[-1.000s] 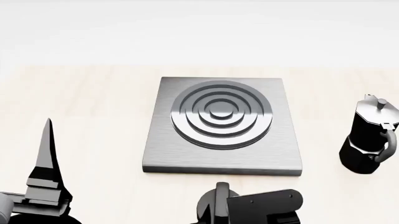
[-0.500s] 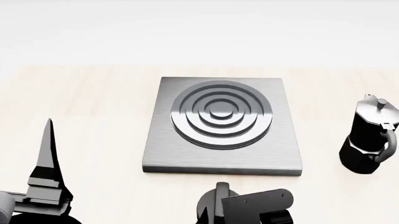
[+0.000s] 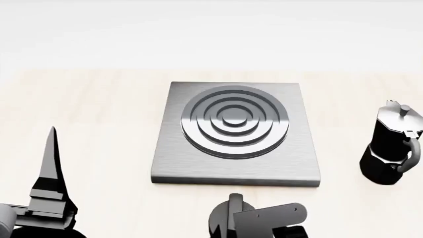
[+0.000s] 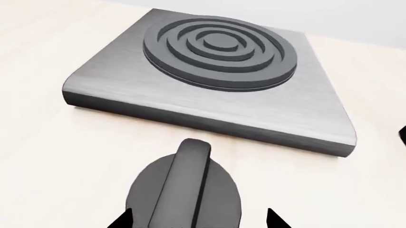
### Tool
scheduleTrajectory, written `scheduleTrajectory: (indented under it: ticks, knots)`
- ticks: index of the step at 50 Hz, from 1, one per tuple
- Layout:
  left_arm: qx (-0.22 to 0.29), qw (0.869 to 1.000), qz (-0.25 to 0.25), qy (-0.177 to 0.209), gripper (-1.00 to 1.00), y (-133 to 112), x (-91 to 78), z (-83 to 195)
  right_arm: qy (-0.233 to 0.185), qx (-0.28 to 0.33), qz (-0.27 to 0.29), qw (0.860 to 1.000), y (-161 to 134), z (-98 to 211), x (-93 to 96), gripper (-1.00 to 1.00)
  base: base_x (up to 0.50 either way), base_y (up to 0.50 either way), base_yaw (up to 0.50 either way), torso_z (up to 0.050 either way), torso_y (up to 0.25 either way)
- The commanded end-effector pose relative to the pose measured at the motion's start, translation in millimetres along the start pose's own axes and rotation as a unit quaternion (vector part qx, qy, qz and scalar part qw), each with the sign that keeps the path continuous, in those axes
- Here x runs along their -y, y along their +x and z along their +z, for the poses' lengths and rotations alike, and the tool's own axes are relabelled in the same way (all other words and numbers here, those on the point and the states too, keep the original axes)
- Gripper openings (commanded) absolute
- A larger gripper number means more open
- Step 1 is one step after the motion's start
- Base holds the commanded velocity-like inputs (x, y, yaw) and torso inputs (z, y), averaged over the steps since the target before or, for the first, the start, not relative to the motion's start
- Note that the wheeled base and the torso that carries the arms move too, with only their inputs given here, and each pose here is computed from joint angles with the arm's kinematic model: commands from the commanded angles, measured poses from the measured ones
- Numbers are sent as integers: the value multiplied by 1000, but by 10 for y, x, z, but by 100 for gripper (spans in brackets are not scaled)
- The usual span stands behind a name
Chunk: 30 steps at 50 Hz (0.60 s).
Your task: Turn on the stove.
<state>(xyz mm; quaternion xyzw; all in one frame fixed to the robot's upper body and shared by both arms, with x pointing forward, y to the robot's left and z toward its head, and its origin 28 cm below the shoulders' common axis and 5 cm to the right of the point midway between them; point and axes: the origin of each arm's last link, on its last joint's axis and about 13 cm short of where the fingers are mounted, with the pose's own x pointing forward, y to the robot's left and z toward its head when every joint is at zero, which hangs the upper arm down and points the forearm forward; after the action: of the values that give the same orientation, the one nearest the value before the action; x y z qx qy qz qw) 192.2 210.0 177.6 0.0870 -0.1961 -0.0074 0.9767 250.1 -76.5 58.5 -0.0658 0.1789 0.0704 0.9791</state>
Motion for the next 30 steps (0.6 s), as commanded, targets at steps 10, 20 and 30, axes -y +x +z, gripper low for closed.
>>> scheduleTrajectory:
  ticks: [10,20,30]
  knots:
    - [0,1000,-1,0,100,-1,4,3,1,-14,0,1000,73,-67,-9,100,0,0,0,0,0]
    - [-1,1000,-1,0,100,1,7,-1,-1,-18,2,1000,109,-88,-6,100,0,0,0,0,0]
    - [-1,1000,-1,1,100,3,8,-4,-2,-24,1,1000,128,-108,1,100,0,0,0,0,0]
